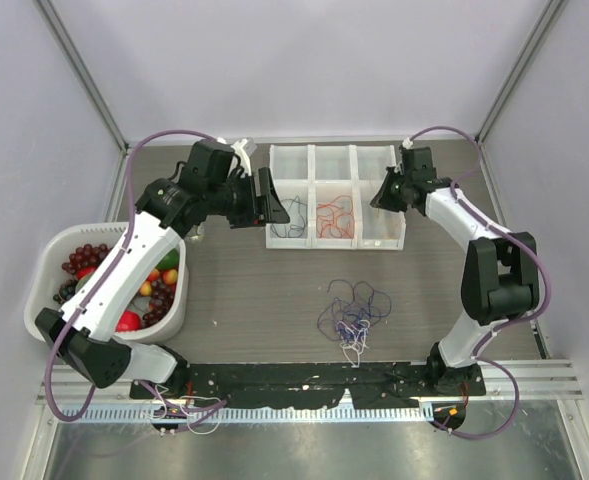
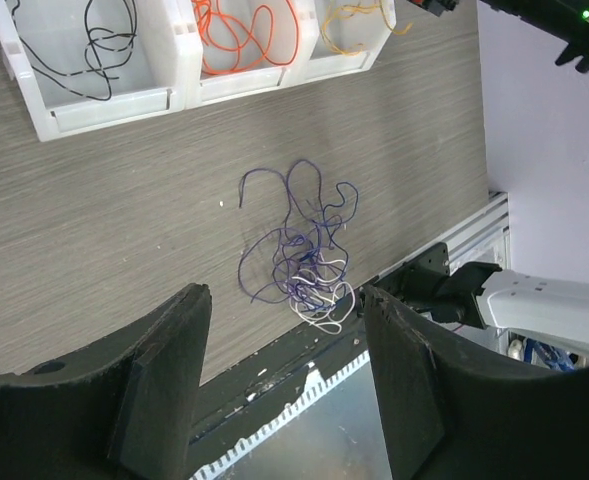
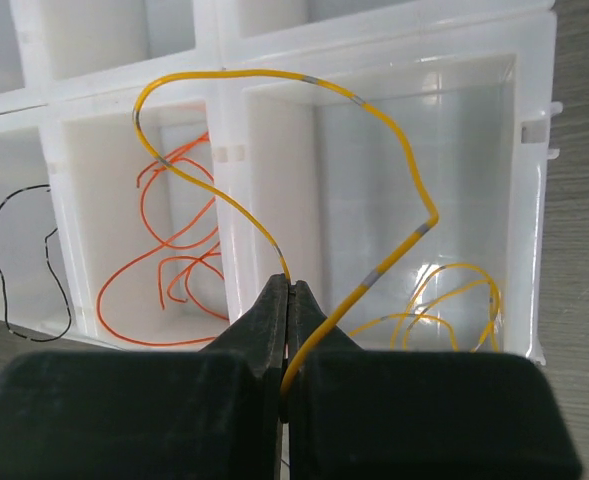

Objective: Untangle the cables

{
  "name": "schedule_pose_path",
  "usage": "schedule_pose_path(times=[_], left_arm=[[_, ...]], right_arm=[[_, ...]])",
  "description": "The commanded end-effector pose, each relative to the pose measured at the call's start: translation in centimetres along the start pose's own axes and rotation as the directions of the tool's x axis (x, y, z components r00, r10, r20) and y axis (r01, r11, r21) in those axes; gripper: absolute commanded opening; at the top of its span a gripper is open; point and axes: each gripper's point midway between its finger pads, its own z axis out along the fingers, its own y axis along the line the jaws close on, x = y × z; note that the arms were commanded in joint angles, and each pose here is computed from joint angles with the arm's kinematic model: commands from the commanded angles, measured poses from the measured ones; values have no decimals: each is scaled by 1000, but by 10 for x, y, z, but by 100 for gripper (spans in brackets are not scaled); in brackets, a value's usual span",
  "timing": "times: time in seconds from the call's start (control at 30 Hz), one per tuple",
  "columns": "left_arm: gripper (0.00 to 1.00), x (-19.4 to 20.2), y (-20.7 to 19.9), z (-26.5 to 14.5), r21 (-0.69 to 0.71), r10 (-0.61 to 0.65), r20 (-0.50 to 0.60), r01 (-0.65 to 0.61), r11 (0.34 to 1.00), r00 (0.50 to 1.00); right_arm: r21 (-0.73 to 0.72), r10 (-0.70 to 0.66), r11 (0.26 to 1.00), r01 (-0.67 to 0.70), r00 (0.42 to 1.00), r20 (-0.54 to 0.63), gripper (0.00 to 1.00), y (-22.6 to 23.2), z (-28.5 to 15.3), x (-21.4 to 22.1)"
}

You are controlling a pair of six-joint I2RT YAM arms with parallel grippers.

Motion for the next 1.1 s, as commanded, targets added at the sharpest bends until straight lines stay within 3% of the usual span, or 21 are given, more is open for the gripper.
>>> schedule_pose_path(times=[0.0, 0.1, 0.37, 0.6, 0.67, 0.87, 1.07], left_arm=[[66, 2, -6, 4, 45, 38, -25, -37, 998, 999], [66, 4, -3, 7, 40, 35, -41, -33, 999, 999], [65, 4, -7, 11, 56, 13, -50, -11, 998, 999], [65, 11, -2, 16, 54, -16, -63, 19, 998, 998], [65, 16, -1, 19, 57, -30, -81, 34, 998, 996], [62, 41, -5, 44, 83, -22, -153, 35, 996, 988], [59, 84, -15, 89, 83, 55, -276, -34, 996, 960]], right_arm=[[-10, 85, 996, -85, 995, -60, 1, 2, 7, 1], [23, 114, 994, -111, 974, -195, 1, -5, 15, 28], [95, 86, 993, -66, 970, -228, 11, -23, 17, 40], [108, 53, 994, -28, 970, -238, 45, -20, 15, 26], [104, 38, 994, -16, 975, -217, 49, -15, 4, 17], [109, 6, 994, 11, 989, -149, 52, -7, -34, -4], [120, -7, 993, 22, 992, -124, 56, -9, -73, 15]])
